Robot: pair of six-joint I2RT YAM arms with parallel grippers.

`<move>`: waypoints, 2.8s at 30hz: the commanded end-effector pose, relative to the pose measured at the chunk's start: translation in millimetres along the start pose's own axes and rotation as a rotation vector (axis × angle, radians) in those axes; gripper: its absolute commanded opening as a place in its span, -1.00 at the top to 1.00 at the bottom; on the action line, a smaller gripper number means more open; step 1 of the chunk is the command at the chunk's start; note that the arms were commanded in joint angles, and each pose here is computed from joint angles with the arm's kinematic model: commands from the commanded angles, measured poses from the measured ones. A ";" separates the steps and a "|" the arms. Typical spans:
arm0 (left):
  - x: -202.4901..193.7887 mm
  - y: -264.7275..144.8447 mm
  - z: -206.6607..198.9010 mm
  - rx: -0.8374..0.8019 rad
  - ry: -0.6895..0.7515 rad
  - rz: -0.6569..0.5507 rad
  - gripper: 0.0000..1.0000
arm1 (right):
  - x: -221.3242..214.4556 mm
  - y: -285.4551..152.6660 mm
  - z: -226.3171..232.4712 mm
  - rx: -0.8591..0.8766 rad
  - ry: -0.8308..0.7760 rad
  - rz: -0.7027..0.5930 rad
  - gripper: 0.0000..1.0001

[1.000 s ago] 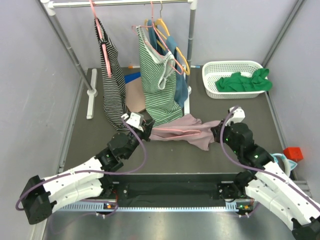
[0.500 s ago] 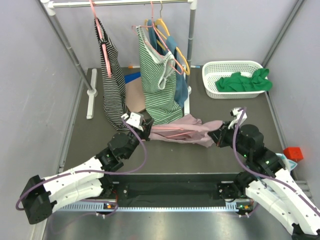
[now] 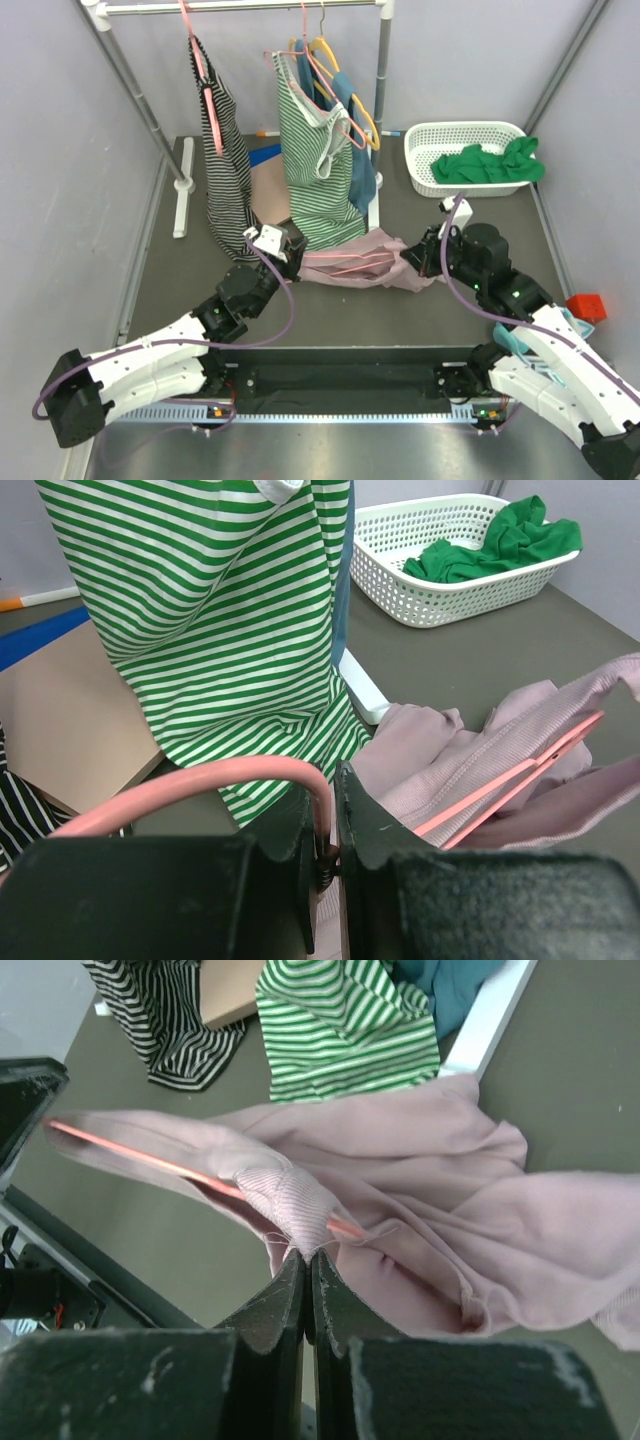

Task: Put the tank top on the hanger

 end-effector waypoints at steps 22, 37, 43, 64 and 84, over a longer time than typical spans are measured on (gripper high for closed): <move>20.2 -1.3 -1.1 -0.009 -0.038 -0.094 1.00 | 31.7 39.4 82.4 0.213 -0.140 -0.007 1.00; 26.2 -2.3 -10.4 -0.059 -0.055 -0.097 1.00 | -16.5 31.8 115.7 0.282 -0.161 0.117 0.22; 30.5 -9.9 -31.2 -0.207 -0.052 -0.117 1.00 | 21.7 -21.4 107.8 0.285 -0.276 0.016 -0.84; 33.6 -33.7 -90.3 -0.585 0.029 -0.056 1.00 | -58.6 -22.5 105.5 0.297 -0.623 0.241 -0.47; 52.5 -30.0 -68.3 -0.434 -0.023 -0.117 -0.97 | -34.6 -3.7 114.7 0.201 -0.397 0.029 1.00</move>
Point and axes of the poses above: each gripper's point midway between its finger pads, its own y axis out along the fingers, its own z axis along the line the jaws close on, x = y × z, the point moved 1 cm from there along -y, back along the fingers, and after that the axes turned 7 degrees about -y, right-handed, at the moved point
